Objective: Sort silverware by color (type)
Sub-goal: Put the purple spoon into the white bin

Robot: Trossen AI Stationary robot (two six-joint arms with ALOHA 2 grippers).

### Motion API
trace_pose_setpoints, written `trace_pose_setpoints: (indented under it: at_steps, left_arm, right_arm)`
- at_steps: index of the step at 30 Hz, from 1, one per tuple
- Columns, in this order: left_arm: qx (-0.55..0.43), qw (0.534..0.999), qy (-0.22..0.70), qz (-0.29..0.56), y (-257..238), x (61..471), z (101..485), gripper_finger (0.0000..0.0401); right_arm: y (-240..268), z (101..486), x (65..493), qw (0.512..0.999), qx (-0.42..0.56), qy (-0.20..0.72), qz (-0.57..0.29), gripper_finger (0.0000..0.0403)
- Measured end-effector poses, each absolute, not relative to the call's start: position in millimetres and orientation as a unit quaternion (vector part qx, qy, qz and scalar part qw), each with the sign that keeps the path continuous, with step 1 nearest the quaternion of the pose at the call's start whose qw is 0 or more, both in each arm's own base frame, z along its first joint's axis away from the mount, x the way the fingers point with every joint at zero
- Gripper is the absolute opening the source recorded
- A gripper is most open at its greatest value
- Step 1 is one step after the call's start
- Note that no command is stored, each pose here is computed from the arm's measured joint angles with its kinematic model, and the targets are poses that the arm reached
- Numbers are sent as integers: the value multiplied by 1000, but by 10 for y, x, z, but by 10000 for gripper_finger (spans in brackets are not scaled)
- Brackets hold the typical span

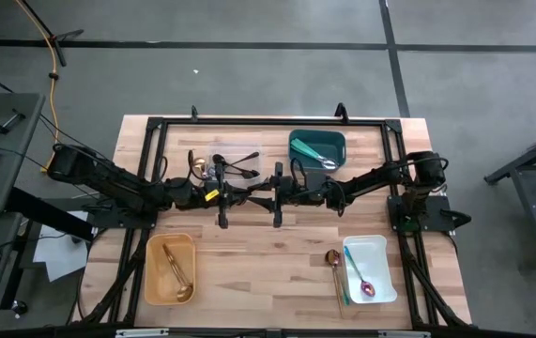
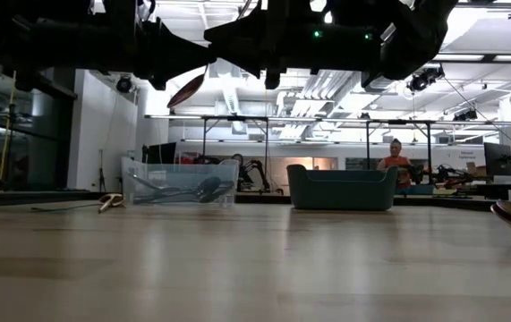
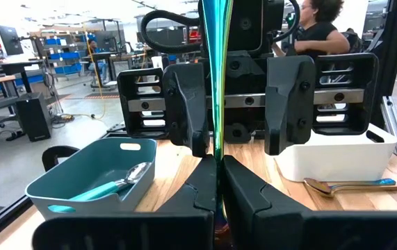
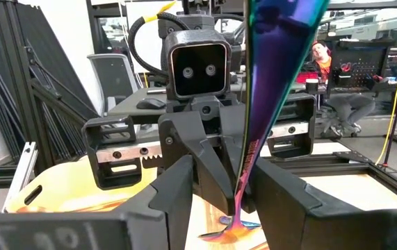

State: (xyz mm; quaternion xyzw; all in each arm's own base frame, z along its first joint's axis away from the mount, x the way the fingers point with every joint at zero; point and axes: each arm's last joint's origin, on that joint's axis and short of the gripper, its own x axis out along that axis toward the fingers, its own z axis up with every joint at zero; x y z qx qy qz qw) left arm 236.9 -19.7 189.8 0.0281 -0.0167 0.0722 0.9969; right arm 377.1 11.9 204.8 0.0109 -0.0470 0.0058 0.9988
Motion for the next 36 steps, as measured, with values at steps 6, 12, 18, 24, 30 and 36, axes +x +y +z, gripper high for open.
trace_pose_setpoints:
  at_steps: [6, 12, 18, 24, 30, 36]
  left_arm:
    - [28, 997, -17, 72, -197, 2369, 1898, 1]
    - [28, 997, -17, 72, -197, 2369, 1898, 1]
    - [28, 997, -17, 72, -197, 2369, 1898, 1]
    - [28, 997, -17, 72, -197, 2369, 1899, 1]
    - [25, 997, -17, 72, -197, 2369, 1898, 1]
    - [25, 997, -17, 72, -197, 2369, 1897, 1]
  right_arm:
    - [119, 2047, 3771, 999, 11, -47, 6, 138]
    - [119, 2048, 3771, 999, 11, -47, 6, 138]
    - [119, 2049, 3771, 999, 11, -47, 6, 138]
    - [119, 2089, 3766, 998, 15, -68, 6, 138]
    - [119, 2099, 3765, 997, 17, -73, 6, 129]
    - [119, 2099, 3765, 997, 16, -73, 6, 88]
